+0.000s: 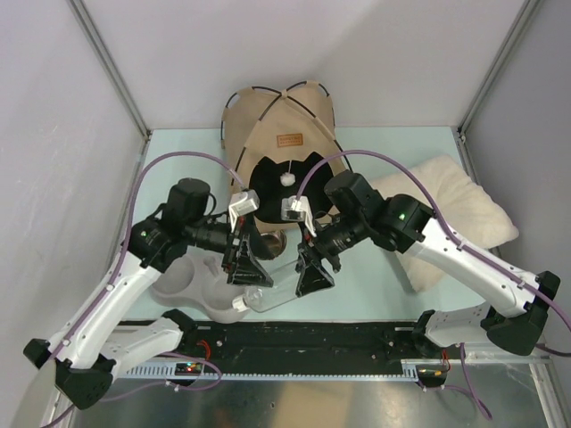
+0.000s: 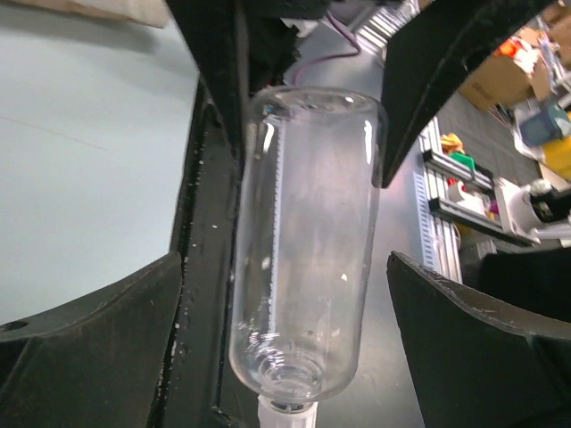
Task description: Set up the pet tent
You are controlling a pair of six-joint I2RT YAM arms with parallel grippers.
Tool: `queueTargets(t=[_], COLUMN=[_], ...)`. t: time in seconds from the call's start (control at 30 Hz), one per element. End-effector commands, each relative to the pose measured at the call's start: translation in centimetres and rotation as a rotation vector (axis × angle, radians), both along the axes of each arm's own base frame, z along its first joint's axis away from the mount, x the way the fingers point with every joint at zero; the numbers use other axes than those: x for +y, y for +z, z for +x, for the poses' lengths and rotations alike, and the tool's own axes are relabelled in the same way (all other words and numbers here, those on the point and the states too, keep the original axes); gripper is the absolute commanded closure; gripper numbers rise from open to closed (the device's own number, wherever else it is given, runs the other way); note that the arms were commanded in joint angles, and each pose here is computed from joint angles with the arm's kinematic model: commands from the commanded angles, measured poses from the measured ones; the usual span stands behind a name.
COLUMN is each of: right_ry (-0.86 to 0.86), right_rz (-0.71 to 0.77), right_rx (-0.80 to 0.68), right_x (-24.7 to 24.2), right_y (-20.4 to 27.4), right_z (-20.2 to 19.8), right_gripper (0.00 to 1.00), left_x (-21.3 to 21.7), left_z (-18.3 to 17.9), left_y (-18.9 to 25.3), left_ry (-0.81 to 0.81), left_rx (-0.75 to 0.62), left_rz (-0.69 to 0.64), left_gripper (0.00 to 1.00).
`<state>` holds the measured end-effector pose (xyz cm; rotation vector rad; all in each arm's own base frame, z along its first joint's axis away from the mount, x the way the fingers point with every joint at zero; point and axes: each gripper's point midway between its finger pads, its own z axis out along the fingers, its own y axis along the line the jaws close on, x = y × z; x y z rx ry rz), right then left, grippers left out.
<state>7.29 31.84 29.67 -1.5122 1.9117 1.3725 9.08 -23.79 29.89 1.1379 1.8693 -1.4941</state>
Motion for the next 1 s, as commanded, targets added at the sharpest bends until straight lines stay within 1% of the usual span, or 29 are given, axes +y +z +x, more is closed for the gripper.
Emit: queueTargets(t=[0.0, 0.2, 0.37, 0.43, 0.5, 0.6, 0.73, 0.83, 0.87, 0.93, 0.97], right_ry=[0.035, 0.028, 0.012, 0.007, 0.008, 0.007, -0.012, -0.028, -0.034, -0.045, -0.053], right_rz=[0.063, 0.071, 0.07, 0.068, 0.063, 0.044, 0.017, 0.007, 0.006, 0.01, 0.015], right_rx=[-0.041, -0.074, -0.093, -0.098, -0.101, -0.103, -0.114, -0.122, -0.126, -0.133, -0.137], right_x=[0.4, 1.1, 1.7, 1.9, 2.0, 2.1, 2.1, 2.0, 2.0, 2.0, 2.0], right_y=[2.4, 2.9, 3.1, 3.1, 3.1, 2.7, 2.1, 2.0, 2.0, 2.1, 2.2], right_z=[-0.2, 0.7, 1.5, 1.8, 1.9, 2.0, 2.4, 2.7, 2.8, 2.9, 3.0], right_gripper=[0.74, 0.74, 0.74, 0.74, 0.74, 0.73, 0.72, 0.66, 0.64, 0.58, 0.53], left_x=[-0.5, -1.2, -1.8, -1.9, -2.0, -2.1, -2.1, -2.1, -2.1, -2.0, -2.0], left_z=[-2.6, -3.7, -3.6, -3.4, -3.1, -2.5, -1.9, -1.7, -1.6, -1.4, -1.3], left_y=[0.4, -0.9, -2.0, -2.4, -2.7, -2.9, -3.3, -3.5, -3.6, -3.5, -3.5], left_ry=[-0.154, -0.232, -0.227, -0.216, -0.201, -0.17, -0.138, -0.12, -0.113, -0.099, -0.094], left_rx=[-0.002, 0.073, 0.08, 0.078, 0.075, 0.061, 0.052, 0.044, 0.04, 0.031, 0.024], left_rz=[-0.052, -0.031, 0.01, 0.026, 0.04, 0.059, 0.081, 0.092, 0.096, 0.1, 0.1], left_gripper=[0.0, 0.0, 0.01, 0.06, 0.13, 0.21, 0.36, 0.45, 0.47, 0.48, 0.49])
